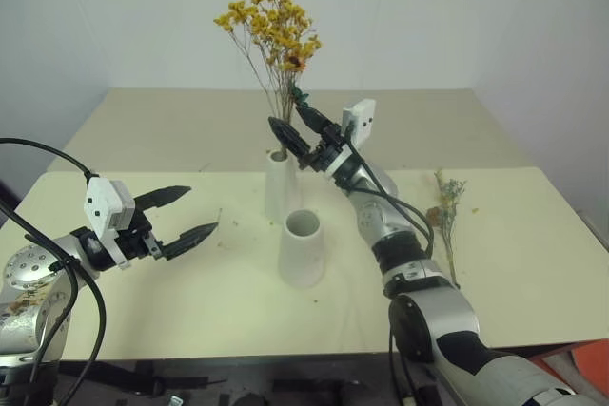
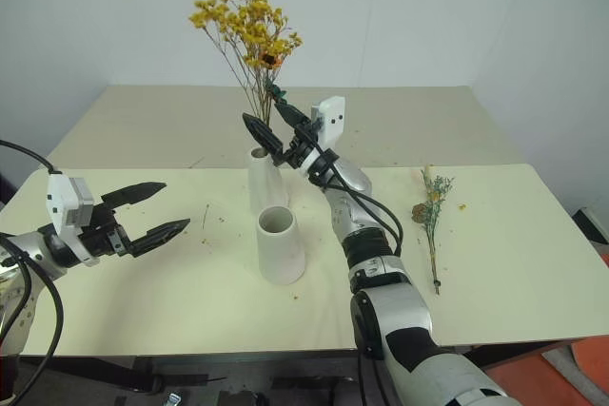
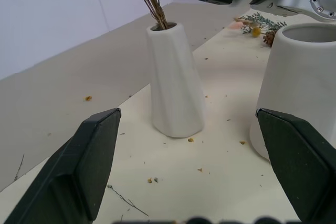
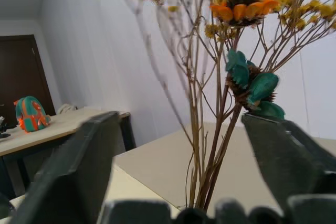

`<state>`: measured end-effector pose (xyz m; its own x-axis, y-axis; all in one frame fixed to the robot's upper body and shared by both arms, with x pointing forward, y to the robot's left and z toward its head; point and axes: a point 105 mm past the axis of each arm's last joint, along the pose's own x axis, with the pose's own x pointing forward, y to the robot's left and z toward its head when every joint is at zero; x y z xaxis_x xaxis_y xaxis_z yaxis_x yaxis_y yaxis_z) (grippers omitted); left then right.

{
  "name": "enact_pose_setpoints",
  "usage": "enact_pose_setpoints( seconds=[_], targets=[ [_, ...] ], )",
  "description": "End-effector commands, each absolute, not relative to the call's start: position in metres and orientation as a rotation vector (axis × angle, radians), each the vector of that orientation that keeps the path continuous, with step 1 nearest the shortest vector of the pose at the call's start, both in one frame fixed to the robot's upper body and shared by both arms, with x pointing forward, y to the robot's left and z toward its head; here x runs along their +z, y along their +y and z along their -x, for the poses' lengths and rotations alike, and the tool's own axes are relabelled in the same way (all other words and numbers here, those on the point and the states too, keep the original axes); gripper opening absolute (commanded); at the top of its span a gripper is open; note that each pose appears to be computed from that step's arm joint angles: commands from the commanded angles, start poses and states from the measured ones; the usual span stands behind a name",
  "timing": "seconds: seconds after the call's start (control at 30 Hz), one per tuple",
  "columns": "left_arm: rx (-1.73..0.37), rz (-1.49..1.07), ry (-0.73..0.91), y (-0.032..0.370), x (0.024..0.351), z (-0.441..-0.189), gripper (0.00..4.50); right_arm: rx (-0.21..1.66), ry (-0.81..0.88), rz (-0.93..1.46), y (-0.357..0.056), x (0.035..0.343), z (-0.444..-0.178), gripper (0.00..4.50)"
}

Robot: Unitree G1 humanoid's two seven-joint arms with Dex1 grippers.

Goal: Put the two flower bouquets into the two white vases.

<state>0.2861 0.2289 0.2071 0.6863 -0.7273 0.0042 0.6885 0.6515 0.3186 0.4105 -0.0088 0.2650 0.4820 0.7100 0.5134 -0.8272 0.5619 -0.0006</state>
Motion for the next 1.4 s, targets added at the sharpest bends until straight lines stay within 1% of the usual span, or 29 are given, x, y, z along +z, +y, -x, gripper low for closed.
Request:
enact_pose_setpoints(
  seconds=[0.03, 0.13, 0.33, 0.57, 0.73, 0.8, 0.9, 0.93, 1.03, 1.1, 1.17, 1.23, 1.33, 1.4],
  targets=[
    [-0.808, -0.344, -0.184, 0.229, 0.22, -0.285, 4.5, 0.98, -0.579, -0.255, -0.019, 0.283, -0.4, 4.49],
    [-0.812, -0.345, -0.187, 0.228, 0.22, -0.285, 4.5, 1.034, -0.582, -0.274, -0.024, 0.284, -0.391, 4.49],
    [-0.82, -0.347, -0.191, 0.226, 0.221, -0.287, 4.5, 1.163, -0.612, -0.228, -0.027, 0.286, -0.363, 4.49],
    [-0.821, -0.348, -0.197, 0.226, 0.222, -0.287, 4.5, 1.181, -0.594, -0.174, -0.038, 0.275, -0.349, 4.49],
    [-0.819, -0.343, -0.195, 0.226, 0.223, -0.285, 4.5, 1.187, -0.586, -0.069, -0.059, 0.272, -0.335, 4.49],
    [-0.835, -0.33, -0.2, 0.224, 0.225, -0.281, 4.5, 1.138, -0.552, -0.022, -0.076, 0.272, -0.336, 4.49],
    [-0.872, -0.328, -0.196, 0.219, 0.225, -0.276, 4.5, 1.03, -0.472, 0.127, -0.106, 0.265, -0.34, 4.49],
    [-0.886, -0.329, -0.194, 0.216, 0.225, -0.274, 4.5, 0.998, -0.419, 0.193, -0.115, 0.261, -0.343, 4.49],
    [-0.926, -0.341, -0.193, 0.208, 0.225, -0.271, 4.5, 0.908, -0.335, 0.385, -0.14, 0.253, -0.343, 4.49],
    [-0.968, -0.352, -0.193, 0.199, 0.227, -0.268, 4.5, 0.79, -0.236, 0.516, -0.164, 0.249, -0.346, 4.49],
    [-1.016, -0.365, -0.195, 0.191, 0.23, -0.265, 4.5, 0.699, -0.171, 0.585, -0.186, 0.25, -0.343, 4.49],
    [-1.057, -0.376, -0.196, 0.184, 0.231, -0.262, 4.5, 0.662, -0.106, 0.624, -0.199, 0.248, -0.336, 4.49],
    [-1.122, -0.392, -0.209, 0.173, 0.233, -0.257, 4.5, 0.574, 0.029, 0.635, -0.217, 0.238, -0.334, 4.49],
    [-1.17, -0.415, -0.192, 0.163, 0.23, -0.255, 4.5, 0.495, 0.157, 0.637, -0.234, 0.224, -0.336, 4.49]
  ],
)
